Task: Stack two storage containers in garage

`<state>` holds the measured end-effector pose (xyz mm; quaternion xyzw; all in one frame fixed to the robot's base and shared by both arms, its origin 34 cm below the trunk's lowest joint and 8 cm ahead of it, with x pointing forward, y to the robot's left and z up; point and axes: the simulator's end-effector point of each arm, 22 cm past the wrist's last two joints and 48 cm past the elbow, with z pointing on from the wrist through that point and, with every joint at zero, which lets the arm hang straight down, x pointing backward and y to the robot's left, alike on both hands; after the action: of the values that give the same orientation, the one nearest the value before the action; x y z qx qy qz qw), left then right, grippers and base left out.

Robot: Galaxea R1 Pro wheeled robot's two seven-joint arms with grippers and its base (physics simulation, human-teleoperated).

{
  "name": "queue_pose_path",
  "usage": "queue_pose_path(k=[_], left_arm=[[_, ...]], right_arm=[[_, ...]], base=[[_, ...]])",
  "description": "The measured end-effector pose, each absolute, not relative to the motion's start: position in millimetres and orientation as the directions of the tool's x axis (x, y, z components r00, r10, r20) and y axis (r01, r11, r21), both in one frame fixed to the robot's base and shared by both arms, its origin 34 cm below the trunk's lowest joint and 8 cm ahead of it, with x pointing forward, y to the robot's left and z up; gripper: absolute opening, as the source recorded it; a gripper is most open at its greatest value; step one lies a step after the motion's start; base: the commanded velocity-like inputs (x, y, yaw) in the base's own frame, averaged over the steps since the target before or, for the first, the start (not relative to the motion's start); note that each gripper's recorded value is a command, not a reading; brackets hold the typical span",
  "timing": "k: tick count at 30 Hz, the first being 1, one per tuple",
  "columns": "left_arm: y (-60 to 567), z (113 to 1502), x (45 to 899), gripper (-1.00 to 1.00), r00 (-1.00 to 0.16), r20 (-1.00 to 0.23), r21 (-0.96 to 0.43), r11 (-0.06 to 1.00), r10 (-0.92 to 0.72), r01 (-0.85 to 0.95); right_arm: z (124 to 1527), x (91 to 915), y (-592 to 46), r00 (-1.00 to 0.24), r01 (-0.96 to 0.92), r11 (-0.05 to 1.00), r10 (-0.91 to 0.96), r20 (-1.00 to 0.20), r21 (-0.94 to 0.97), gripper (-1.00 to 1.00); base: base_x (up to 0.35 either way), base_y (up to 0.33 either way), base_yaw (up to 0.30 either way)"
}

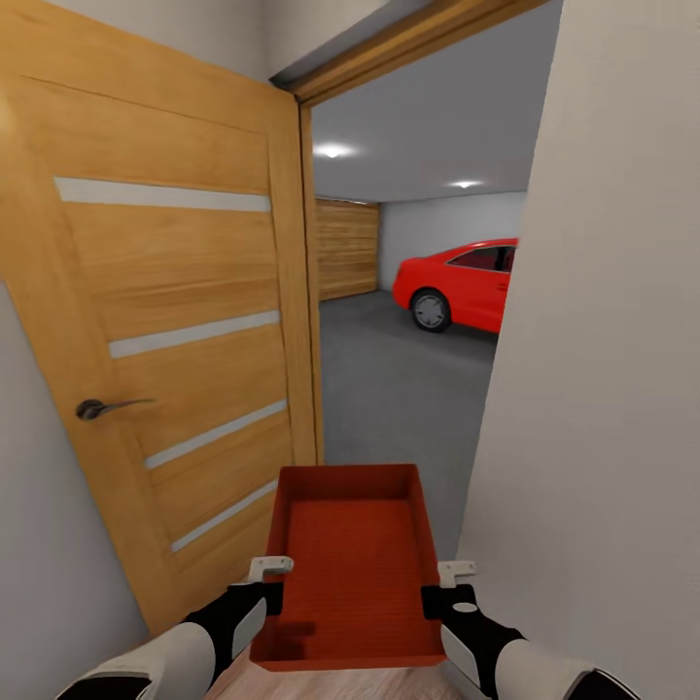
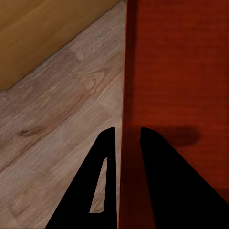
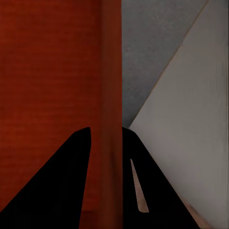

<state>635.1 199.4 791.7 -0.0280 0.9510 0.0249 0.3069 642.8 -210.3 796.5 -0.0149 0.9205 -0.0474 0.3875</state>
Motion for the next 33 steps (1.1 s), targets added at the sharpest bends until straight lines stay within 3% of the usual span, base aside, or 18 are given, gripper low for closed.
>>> queue_pose_path(k=[5, 19, 26, 33], left_arm=[[198.5, 791.4, 634.2, -1.0, -0.812, -0.583, 0.032, 0.997, -0.038, -0.069], [204.7, 791.2, 635.3, -1.0, -0.811, -0.584, 0.028, 0.997, -0.036, -0.065], [204.0, 791.3, 635.6, -1.0, -0.81, -0.585, 0.028, 0.997, -0.037, -0.066], [202.7, 791.5, 635.5, -1.0, -0.81, -0.586, 0.028, 0.997, -0.038, -0.067]], right_arm=[[795.6, 641.9, -211.2, -0.701, 0.009, 0.995, -0.063, -0.71, -0.097, -1.0], [796.5, 641.5, -205.0, -0.701, 0.012, 0.995, -0.064, -0.711, -0.101, -1.0], [797.0, 642.4, -205.7, -0.699, 0.012, 0.995, -0.065, -0.712, -0.102, -1.0], [797.0, 642.6, -206.9, -0.699, 0.011, 0.995, -0.065, -0.712, -0.102, -1.0]], base=[[0.019, 0.069, -0.032], [0.091, 0.26, -0.001], [0.013, 0.04, -0.008], [0.0, 0.001, -0.219]])
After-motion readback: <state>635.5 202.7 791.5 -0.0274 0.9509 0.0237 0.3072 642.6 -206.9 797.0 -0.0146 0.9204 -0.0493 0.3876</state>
